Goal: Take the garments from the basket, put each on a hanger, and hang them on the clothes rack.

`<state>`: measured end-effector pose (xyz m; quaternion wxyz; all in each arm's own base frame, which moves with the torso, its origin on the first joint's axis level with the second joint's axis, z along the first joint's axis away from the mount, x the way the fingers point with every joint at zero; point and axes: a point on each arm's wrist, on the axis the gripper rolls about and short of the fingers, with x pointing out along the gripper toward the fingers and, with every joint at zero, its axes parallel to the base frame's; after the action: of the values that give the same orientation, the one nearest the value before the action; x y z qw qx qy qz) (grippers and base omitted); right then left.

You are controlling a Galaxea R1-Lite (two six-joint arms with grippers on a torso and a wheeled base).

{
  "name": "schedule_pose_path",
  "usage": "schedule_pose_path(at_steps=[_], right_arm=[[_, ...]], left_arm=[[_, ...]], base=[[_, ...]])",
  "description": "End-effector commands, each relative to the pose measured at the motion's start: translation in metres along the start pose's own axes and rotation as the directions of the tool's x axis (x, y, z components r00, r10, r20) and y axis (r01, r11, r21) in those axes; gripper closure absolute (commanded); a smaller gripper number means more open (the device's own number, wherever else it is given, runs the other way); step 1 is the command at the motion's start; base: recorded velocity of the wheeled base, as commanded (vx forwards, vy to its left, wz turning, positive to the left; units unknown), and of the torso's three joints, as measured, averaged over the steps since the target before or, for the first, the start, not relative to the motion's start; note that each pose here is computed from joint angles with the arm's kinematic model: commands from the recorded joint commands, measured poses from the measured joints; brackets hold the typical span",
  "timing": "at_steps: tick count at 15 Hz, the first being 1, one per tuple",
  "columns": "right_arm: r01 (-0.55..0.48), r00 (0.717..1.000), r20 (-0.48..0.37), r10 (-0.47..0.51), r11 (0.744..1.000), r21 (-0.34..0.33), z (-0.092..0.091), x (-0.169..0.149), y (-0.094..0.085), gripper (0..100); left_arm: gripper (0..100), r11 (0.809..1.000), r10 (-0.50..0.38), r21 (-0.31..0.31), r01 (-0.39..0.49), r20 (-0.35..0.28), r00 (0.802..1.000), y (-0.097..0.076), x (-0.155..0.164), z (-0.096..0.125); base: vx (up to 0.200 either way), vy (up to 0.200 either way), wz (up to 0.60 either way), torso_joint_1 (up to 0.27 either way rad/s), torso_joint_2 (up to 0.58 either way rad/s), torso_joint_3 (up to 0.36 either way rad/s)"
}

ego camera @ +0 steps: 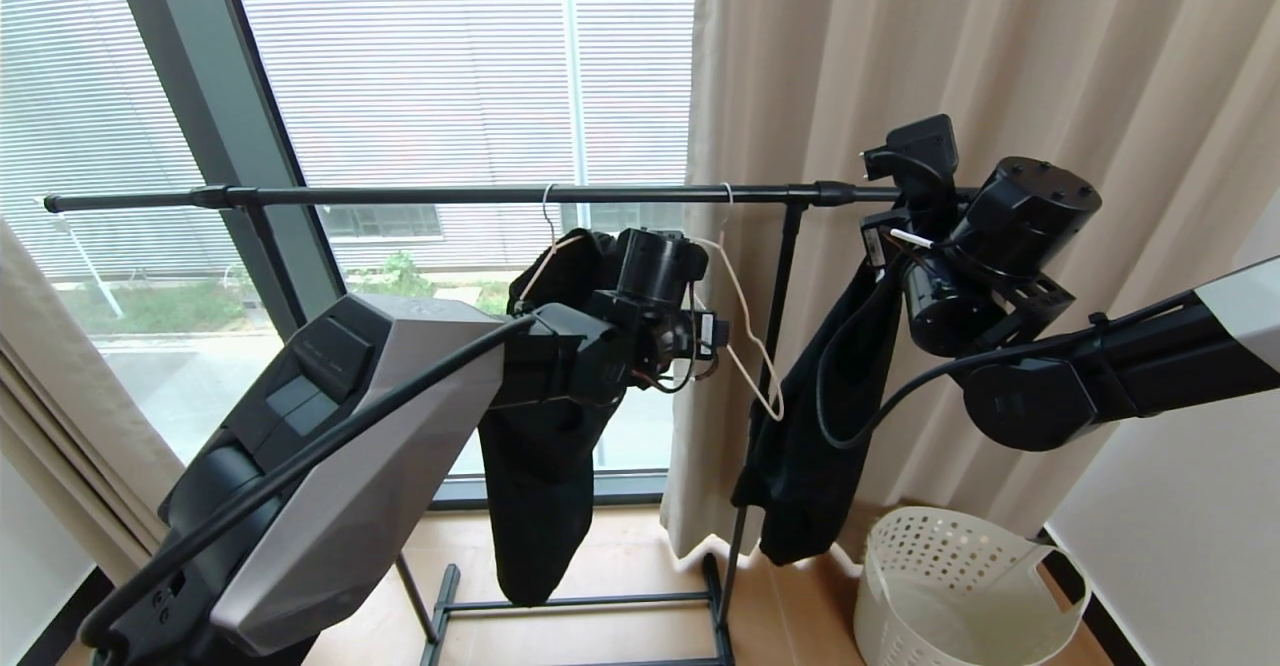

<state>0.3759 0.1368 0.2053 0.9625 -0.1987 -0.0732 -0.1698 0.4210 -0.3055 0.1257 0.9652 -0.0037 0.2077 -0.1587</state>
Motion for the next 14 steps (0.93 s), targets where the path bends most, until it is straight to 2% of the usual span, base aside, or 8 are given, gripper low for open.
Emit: schedule_pose_path(at_steps=[1,5,10,14], right_arm=[[-0.004,1.0,-0.001,0.004,1.0,-0.002,-0.001,0.0,0.002,100],[-0.009,1.0,-0.006,0.009,1.0,-0.006,-0.003,-0.001,0.004,100],[-0.009,1.0,-0.006,0.009,1.0,-0.008,-0.003,-0.001,0.004,100],[-0.009,1.0,-0.006,0.009,1.0,-0.006,-0.003,-0.001,0.004,100]], left_arm=[[0,1.0,-0.007,0.0,0.007,0.001,1.0,-0.004,-0.002,0.0],[0,0.999,-0.026,-0.027,0.026,0.021,0.999,-0.01,-0.016,0.011],[0,0.999,-0.03,-0.033,0.031,0.034,0.999,-0.011,-0.015,0.007],[0,0.999,-0.037,-0.035,0.039,0.05,0.998,-0.012,-0.021,0.007]], base=[[0.0,0.0,0.0,0.0,0.0,0.0],[0.0,0.0,0.0,0.0,0.0,0.0],[0.0,0.0,0.0,0.0,0.0,0.0],[0.0,-0.2,0.0,0.0,0.0,0.004]])
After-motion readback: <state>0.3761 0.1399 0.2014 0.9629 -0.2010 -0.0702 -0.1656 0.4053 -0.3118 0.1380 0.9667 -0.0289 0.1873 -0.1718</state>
